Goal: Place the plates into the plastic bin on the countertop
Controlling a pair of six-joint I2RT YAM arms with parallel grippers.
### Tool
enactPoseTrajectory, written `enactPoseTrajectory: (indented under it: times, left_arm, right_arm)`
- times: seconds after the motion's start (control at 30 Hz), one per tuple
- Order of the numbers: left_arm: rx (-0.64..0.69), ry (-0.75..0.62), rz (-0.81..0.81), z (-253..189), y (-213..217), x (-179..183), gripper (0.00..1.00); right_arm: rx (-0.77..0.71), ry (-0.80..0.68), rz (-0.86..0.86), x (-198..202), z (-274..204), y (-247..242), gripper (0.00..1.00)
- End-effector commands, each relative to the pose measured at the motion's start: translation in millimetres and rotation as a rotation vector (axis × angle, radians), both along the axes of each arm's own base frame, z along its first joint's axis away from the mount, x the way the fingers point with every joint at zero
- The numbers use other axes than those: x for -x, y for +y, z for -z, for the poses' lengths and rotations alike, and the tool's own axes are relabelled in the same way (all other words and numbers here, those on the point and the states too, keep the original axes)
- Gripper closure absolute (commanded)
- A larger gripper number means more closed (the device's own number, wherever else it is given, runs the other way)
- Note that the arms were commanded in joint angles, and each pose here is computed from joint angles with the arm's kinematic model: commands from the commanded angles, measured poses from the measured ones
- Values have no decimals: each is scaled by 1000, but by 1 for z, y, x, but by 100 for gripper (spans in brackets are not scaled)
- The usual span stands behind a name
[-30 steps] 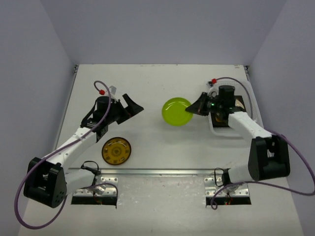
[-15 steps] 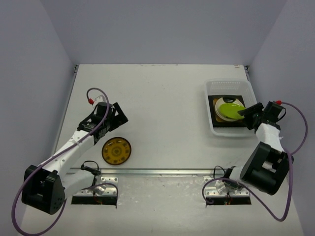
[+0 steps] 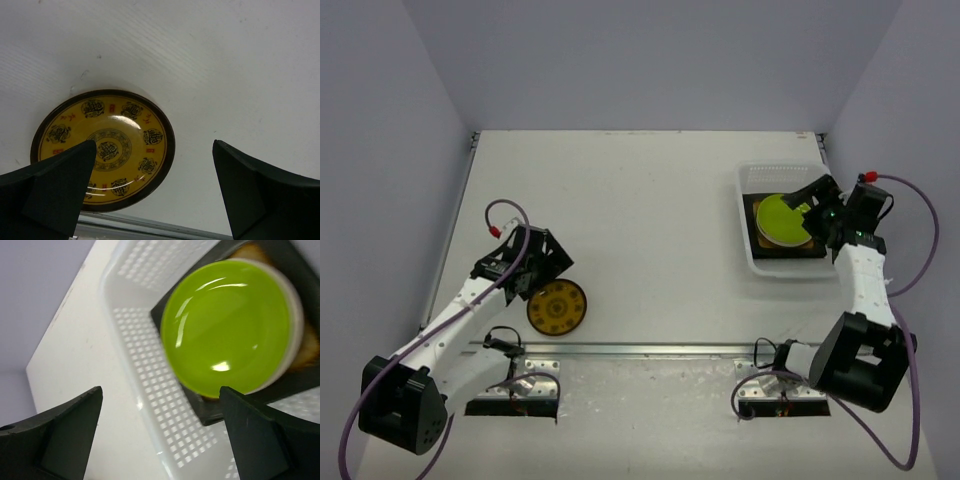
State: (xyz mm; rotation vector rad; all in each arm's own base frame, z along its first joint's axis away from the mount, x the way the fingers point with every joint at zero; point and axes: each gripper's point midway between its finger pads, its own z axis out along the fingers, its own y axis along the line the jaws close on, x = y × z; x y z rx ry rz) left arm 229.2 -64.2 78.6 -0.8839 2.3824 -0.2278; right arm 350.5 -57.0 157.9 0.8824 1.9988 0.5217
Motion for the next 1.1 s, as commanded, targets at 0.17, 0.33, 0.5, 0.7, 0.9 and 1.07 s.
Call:
enactPoseTrajectory:
  times: [0.17,0.33,0.5,0.7,0.9,1.07]
  left_arm:
    - [-254,220,-238,-15,53,27,0]
    - [-268,302,-257,-2,53,36,0]
    - [-220,421,-255,21,42,55,0]
    - [-221,434,-222,38,40,52,0]
    - [-240,502,-133,67,33,49,0]
    - [-251,501,-119,74,33,46,0]
  right_arm:
    - [0,-177,-665,18,-45,168,1]
    - [81,-185,-888,36,-44,229,1]
    - [74,-189,-921,43,-40,241,1]
    - [92,-214,-920,45,-44,239,1]
    - [92,-215,-924,47,-44,239,1]
    - [96,-218,-921,47,-44,238,1]
